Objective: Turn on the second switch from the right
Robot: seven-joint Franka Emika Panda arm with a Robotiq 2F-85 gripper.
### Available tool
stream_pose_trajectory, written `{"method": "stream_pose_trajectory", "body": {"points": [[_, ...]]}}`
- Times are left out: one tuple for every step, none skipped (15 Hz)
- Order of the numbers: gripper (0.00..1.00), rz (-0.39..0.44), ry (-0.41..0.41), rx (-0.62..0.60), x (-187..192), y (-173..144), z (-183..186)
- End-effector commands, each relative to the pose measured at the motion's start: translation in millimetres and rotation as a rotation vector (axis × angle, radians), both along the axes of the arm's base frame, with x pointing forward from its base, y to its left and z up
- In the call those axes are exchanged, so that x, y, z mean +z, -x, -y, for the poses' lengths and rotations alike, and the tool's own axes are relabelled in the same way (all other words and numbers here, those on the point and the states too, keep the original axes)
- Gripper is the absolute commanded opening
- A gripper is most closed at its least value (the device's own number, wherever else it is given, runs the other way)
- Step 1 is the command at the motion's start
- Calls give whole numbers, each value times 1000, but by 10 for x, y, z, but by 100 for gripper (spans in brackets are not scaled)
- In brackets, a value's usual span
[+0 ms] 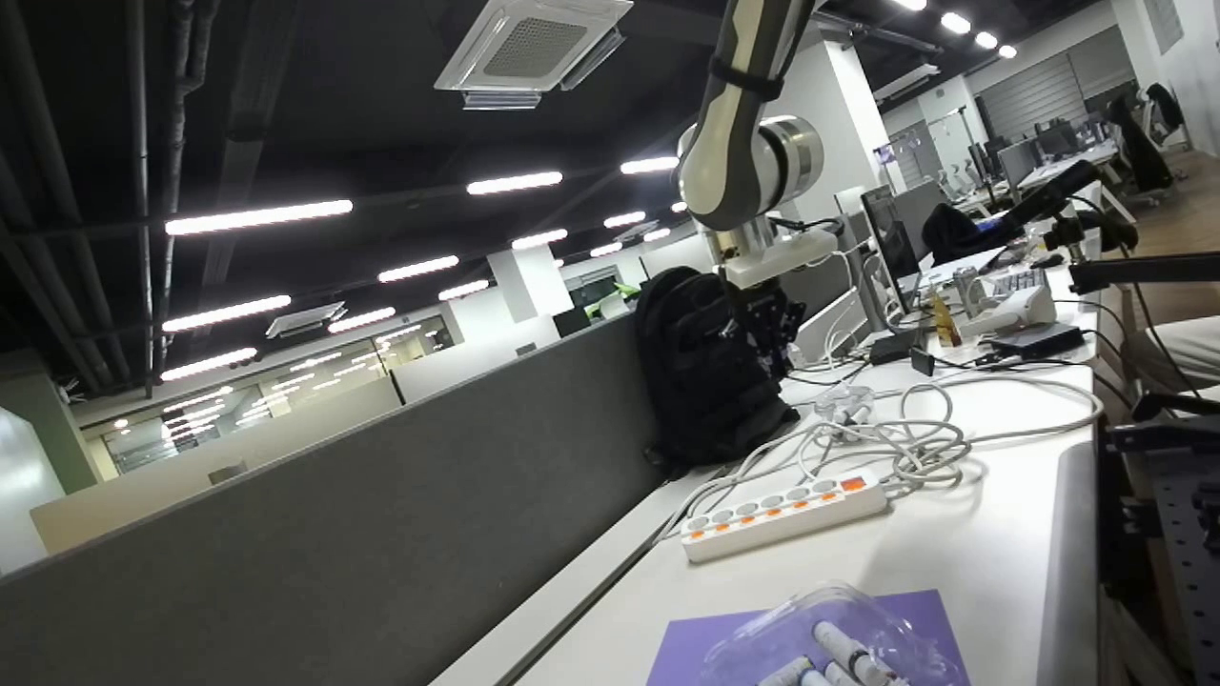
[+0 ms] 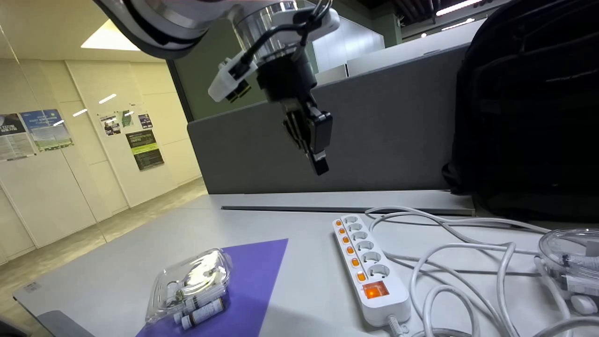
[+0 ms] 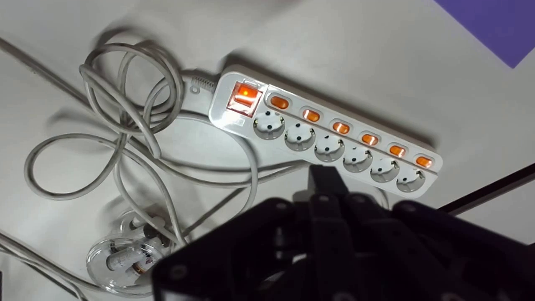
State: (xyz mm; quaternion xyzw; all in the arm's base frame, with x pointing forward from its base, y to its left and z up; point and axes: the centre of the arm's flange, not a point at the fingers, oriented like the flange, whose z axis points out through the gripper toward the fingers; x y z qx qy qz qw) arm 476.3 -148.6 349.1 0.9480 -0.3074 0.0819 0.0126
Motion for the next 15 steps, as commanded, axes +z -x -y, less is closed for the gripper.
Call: {"method": "stream_pose_trajectory", "body": {"points": [[0,60,6,-48,-114,-32,0],[0,73,4,-57,-163,-69,36],[0,78,-2,-67,-219,-104,83],[0,82,-6,-80,-279,-135,135],[0,85,-9,-91,-351,-165,185],[0,79,-18,-107,-444,-202,246],[0,73,-25,-120,-516,-218,290],[0,63,-34,-133,-604,-246,336],[0,51,-41,-147,-681,-266,372],[0,38,-46,-159,-761,-298,407],[0,24,-52,-166,-835,-326,425],[0,13,-53,-173,-903,-362,445],[0,4,-56,-179,-962,-391,460],[0,-5,-58,-181,-1018,-429,470],[0,-14,-59,-182,-1072,-460,479]]}}
